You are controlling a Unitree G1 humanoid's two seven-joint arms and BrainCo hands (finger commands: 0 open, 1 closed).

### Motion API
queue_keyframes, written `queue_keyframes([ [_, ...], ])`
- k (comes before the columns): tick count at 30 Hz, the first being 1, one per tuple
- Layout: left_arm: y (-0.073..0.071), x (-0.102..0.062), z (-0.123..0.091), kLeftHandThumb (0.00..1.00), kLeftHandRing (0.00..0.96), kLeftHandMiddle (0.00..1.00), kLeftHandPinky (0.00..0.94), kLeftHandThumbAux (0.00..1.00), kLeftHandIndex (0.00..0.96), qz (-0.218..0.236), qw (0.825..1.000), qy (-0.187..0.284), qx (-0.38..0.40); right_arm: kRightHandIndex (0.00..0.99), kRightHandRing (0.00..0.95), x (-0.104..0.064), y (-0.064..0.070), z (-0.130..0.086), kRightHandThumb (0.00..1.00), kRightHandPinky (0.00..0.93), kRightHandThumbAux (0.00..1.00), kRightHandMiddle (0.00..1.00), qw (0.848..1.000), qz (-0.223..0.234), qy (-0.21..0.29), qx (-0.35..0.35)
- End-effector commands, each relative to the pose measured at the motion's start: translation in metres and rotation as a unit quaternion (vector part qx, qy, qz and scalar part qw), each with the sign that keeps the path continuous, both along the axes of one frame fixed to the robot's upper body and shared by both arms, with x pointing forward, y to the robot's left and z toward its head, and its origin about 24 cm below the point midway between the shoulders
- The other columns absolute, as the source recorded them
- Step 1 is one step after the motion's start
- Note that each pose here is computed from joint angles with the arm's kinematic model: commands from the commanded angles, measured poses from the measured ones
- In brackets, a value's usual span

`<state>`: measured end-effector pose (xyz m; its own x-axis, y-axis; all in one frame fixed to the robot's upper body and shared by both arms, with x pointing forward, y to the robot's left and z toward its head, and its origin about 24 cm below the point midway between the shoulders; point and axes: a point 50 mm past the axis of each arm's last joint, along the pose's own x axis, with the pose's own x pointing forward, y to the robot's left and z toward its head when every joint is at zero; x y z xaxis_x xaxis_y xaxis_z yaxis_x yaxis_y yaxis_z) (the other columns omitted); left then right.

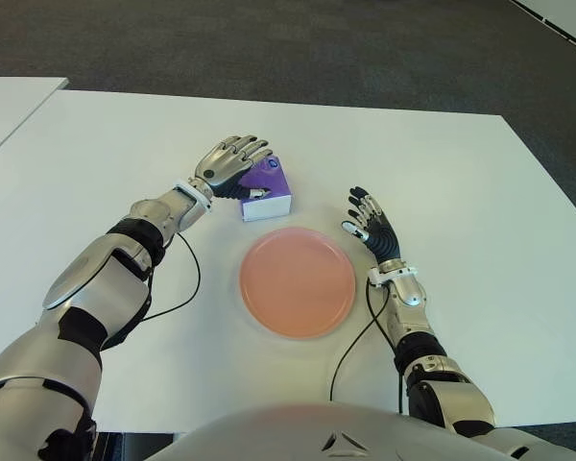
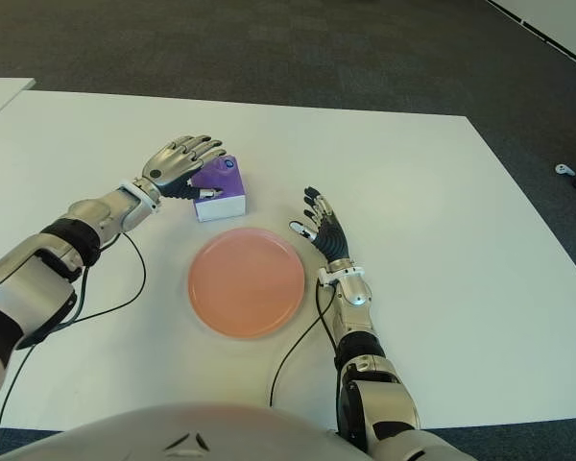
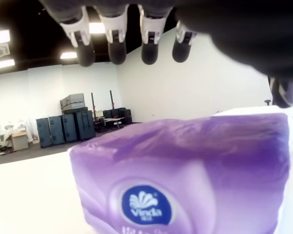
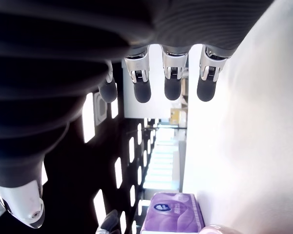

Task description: Put the tissue paper into the plate.

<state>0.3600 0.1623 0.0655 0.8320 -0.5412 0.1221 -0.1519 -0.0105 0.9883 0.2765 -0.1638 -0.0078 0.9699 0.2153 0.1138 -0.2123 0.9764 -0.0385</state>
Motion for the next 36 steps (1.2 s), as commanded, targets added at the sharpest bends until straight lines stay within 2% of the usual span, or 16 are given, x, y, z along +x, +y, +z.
queue_keyframes([
  [1, 0.006, -0.008, -0.013, 0.229, 0.000, 0.000, 0.000, 0.133, 0.000, 0.001, 0.999, 0.042, -0.003, 0.000, 0.000, -0.065, -0.001, -0.066, 0.000, 0.000, 0.640, 0.000, 0.988, -0.021, 0.154, 0.016],
  [18, 0.002, -0.011, -0.021, 0.294, 0.000, 0.000, 0.000, 0.096, 0.000, -0.016, 0.997, 0.076, 0.027, 0.000, 0.000, -0.065, -0.002, -0.066, 0.000, 0.000, 0.641, 0.000, 0.987, -0.025, 0.155, 0.018],
  [36, -0.002, -0.018, -0.039, 0.305, 0.000, 0.000, 0.000, 0.079, 0.000, -0.020, 0.987, 0.149, 0.049, 0.000, 0.000, -0.065, -0.002, -0.066, 0.000, 0.000, 0.648, 0.000, 0.988, -0.021, 0.152, 0.015],
])
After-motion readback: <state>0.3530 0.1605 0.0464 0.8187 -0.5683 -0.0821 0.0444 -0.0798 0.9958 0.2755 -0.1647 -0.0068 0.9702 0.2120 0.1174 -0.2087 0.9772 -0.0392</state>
